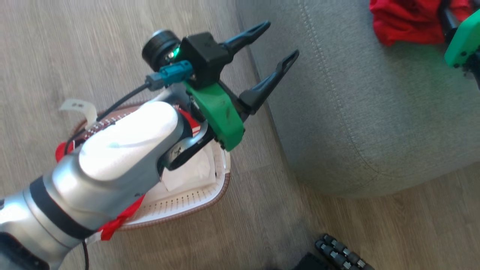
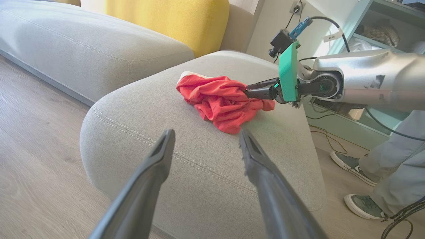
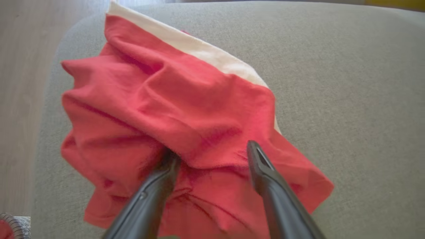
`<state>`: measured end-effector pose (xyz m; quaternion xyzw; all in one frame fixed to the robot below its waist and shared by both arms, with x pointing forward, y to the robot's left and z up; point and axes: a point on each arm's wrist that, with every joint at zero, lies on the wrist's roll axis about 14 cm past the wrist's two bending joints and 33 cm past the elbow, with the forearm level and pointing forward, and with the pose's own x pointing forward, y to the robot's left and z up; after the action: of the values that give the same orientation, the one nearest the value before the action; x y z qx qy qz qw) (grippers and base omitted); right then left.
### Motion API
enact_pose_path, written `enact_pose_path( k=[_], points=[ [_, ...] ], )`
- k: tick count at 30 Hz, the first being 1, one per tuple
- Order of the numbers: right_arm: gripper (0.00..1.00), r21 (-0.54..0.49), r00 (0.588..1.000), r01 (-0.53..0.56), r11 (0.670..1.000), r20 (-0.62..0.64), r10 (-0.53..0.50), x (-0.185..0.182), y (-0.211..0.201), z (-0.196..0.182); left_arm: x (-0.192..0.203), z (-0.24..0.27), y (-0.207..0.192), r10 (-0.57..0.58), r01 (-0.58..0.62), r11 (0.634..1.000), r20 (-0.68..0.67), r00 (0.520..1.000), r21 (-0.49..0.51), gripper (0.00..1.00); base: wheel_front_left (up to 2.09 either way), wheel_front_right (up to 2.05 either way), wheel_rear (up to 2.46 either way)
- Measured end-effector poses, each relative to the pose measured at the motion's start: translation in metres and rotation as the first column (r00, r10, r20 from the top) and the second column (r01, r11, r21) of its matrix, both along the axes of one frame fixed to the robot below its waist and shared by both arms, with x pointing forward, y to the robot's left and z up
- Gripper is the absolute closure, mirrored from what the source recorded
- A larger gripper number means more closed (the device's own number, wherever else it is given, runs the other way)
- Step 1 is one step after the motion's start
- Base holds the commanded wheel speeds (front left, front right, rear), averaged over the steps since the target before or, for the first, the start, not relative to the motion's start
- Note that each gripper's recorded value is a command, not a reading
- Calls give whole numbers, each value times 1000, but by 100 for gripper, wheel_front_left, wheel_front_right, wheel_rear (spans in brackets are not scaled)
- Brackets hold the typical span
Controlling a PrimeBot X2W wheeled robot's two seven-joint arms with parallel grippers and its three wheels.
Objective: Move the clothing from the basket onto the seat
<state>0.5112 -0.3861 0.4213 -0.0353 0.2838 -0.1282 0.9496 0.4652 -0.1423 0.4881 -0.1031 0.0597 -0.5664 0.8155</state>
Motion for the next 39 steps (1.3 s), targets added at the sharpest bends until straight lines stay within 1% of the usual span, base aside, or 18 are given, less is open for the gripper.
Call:
enact_pose_path(
  k=[2,6,12,14,19,23,26,29,34,39],
  points=[
    [0,-3,1000,-3,1000,-12,3,-5,-2,9,-5,2,1,5,-5,1000,-6,1000,2,0,0,0,0],
    [0,-17,1000,-30,999,6,30,-15,-3,31,-16,13,3,13,-13,1000,-1,1000,1,0,0,0,0],
    [0,-24,998,-51,998,28,51,-43,-7,52,-30,35,9,40,-39,999,23,999,-17,0,0,0,0],
    [0,-41,997,-71,997,41,73,-51,-7,61,-35,41,12,55,-54,998,30,998,-20,0,0,0,0],
    [0,-87,980,-111,990,159,124,-53,-5,101,-42,55,23,101,-100,995,60,993,-25,0,0,0,0],
    [0,-103,951,-141,985,263,163,-53,4,131,-47,65,34,148,-146,989,68,987,-35,0,0,0,0],
    [0,-92,931,-173,981,309,193,-56,17,137,-50,72,44,193,-190,981,74,978,-46,0,0,0,0],
    [0,-91,903,-204,975,366,223,-57,30,148,-52,75,56,236,-233,971,79,969,-47,0,0,0,0],
    [0,-113,835,-232,966,485,258,-58,44,178,-51,77,85,344,-341,939,69,937,-49,0,0,0,0],
    [0,-124,774,-246,961,572,272,-67,60,191,-51,76,118,446,-445,895,69,892,-37,0,0,0,0]
  ],
)
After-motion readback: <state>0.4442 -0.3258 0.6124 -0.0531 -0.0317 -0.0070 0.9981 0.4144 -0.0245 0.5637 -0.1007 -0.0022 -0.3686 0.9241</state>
